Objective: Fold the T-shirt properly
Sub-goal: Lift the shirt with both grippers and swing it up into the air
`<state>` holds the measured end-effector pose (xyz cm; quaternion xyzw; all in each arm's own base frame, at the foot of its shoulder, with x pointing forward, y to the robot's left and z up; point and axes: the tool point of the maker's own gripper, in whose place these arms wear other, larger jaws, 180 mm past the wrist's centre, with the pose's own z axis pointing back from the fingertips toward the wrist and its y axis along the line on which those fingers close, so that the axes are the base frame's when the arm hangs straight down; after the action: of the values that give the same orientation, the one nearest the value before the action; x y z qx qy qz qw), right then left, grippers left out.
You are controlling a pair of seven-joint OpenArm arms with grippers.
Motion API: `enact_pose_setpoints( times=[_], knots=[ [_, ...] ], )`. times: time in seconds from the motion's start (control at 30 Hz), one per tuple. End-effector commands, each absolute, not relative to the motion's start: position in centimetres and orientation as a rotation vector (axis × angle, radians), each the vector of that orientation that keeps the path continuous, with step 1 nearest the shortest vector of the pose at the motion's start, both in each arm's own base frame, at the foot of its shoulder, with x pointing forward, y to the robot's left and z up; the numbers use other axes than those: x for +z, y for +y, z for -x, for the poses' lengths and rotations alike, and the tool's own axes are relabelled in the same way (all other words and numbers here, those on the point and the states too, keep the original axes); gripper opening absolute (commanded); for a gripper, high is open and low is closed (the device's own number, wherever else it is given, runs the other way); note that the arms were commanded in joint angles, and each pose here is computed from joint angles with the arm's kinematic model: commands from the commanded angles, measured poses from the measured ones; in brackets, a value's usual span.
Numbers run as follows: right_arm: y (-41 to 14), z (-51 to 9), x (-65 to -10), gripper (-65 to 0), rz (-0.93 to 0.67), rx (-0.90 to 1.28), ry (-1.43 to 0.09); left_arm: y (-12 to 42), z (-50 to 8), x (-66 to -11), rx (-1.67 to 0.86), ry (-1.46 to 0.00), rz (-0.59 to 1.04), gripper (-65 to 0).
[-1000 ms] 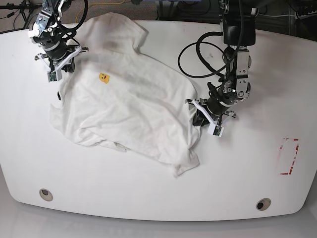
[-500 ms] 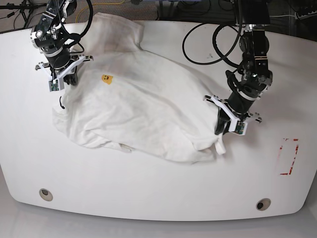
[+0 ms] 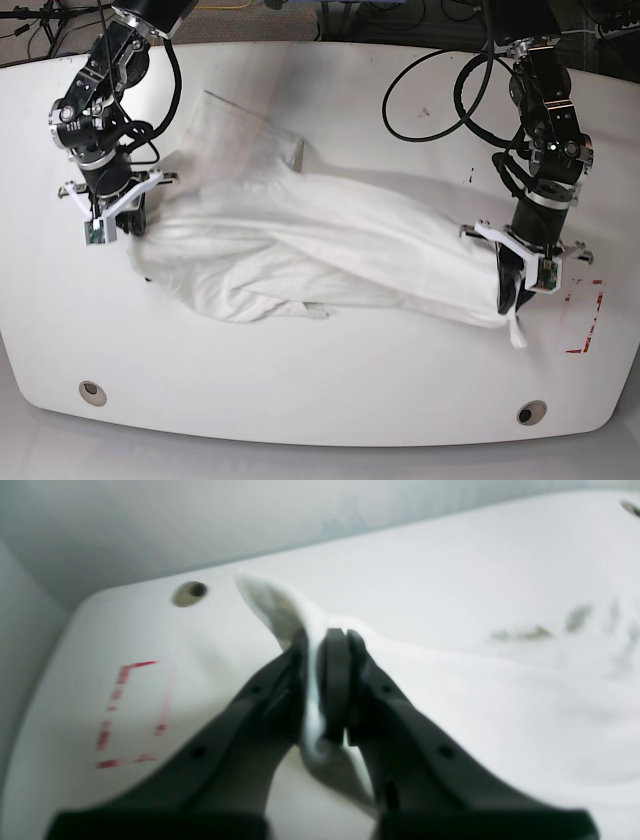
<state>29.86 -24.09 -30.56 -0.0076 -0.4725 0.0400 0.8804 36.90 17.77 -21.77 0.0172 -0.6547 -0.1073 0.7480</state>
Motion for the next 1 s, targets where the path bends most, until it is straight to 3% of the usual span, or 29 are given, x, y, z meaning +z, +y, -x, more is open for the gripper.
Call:
enact_pose_setpoints(
  times=[0.0,0.47,0.97],
  knots=[
    [-24.9,-32.6,-26.4,-65.0,0.048,0.111,-1.1,18.1,-38.1,-17.7,-0.227,-1.557,-0.067,-65.0],
    [-23.7,-40.4,-15.5,-65.0,0.102,0.274,-1.345,18.6,-41.9,-7.9,-0.212,-1.705,-0.141,-65.0],
    [-24.4,-47.5,-2.9,-65.0,0.198,0.411,-1.503,20.1,-43.4,4.2,-0.156,-1.855,-0.22,-65.0]
  ],
)
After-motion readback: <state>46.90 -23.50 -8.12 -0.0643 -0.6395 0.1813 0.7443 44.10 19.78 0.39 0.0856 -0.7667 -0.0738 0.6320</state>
